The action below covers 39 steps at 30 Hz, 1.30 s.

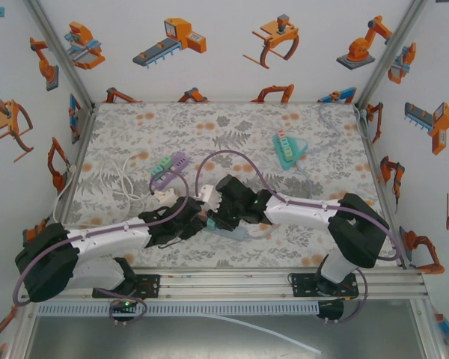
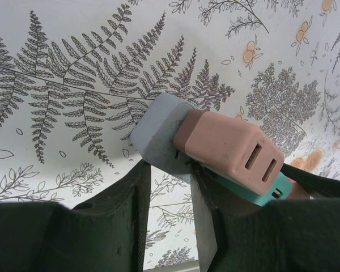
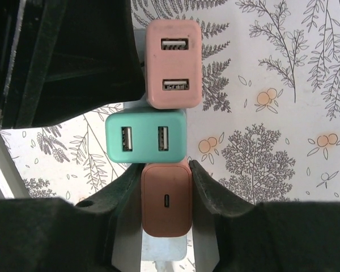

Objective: Pull the plug off the socket

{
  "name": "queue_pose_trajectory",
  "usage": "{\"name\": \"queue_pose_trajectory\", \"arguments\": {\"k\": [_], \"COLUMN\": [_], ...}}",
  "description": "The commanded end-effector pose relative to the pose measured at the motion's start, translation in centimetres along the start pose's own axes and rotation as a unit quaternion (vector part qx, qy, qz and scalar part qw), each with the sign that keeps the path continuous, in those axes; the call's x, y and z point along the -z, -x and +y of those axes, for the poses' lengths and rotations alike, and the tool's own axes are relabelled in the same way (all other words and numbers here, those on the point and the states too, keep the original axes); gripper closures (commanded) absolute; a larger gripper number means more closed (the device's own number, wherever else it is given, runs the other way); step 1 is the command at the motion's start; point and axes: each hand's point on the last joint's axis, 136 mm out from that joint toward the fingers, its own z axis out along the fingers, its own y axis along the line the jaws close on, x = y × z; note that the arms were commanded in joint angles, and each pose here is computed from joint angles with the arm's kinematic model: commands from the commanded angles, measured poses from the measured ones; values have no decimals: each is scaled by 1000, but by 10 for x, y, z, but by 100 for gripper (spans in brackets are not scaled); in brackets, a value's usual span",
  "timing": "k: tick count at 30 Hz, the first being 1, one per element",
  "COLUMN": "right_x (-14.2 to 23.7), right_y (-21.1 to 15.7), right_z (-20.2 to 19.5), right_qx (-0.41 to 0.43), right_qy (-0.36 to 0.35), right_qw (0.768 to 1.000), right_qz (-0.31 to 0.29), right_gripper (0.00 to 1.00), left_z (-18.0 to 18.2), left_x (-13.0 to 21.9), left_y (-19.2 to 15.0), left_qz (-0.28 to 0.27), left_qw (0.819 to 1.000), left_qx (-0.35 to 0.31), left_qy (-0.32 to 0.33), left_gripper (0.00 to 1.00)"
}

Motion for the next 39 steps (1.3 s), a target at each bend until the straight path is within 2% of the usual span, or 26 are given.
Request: {"name": "queue_pose_trajectory", "arguments": {"k": [1,5,7,8,11,12,15,18,20,22,24,26,29,34,36,39], "right_x": [24,40,36,32,17,19,40,59,54,40,40,48,67,115,115,96], "right_y": [40,60,64,63,44,45,67,83,77,64,63,71,79,73,54,22], "right_z": [-4,-4,2,9,28,31,34,20,25,42,51,45,13,-66,-95,-125], "right_qx": [-10,-34,-47,-35,70,79,59,-18,13,102,117,85,11,-157,-213,-277], "right_qy": [-12,-13,4,15,-19,-19,-8,15,3,-16,-1,4,-23,-94,-124,-136], "right_qw": [998,994,993,994,997,996,991,983,989,991,989,988,987,947,934,924], "right_qz": [-60,-101,-109,-102,-41,-45,-123,-180,-150,-86,-87,-126,-162,-264,-260,-224], "right_gripper": [89,91,93,94,94,94,95,97,99,98,98,98,98,98,98,98], "left_z": [73,81,85,86,92,95,106,110,111,112,115,116,113,94,83,59], "left_x": [-15,-20,-21,-21,-18,-18,-19,-23,-25,-27,-29,-30,-28,-22,-19,-13], "left_y": [-13,-18,-18,-18,-15,-14,-15,-17,-19,-21,-23,-23,-21,-12,-7,3], "left_qz": [11,22,23,23,18,18,20,28,34,38,42,44,41,30,24,12], "left_qw": [989,987,985,985,982,981,978,976,975,974,973,973,974,982,985,990], "left_qx": [-46,-36,-34,-34,-33,-31,-21,-15,-15,-15,-12,-10,-12,-27,-35,-58], "left_qy": [137,155,166,169,186,192,208,214,218,223,229,228,221,184,167,125], "left_gripper": [67,68,69,69,70,70,70,71,71,72,72,73,73,72,71,65]}}
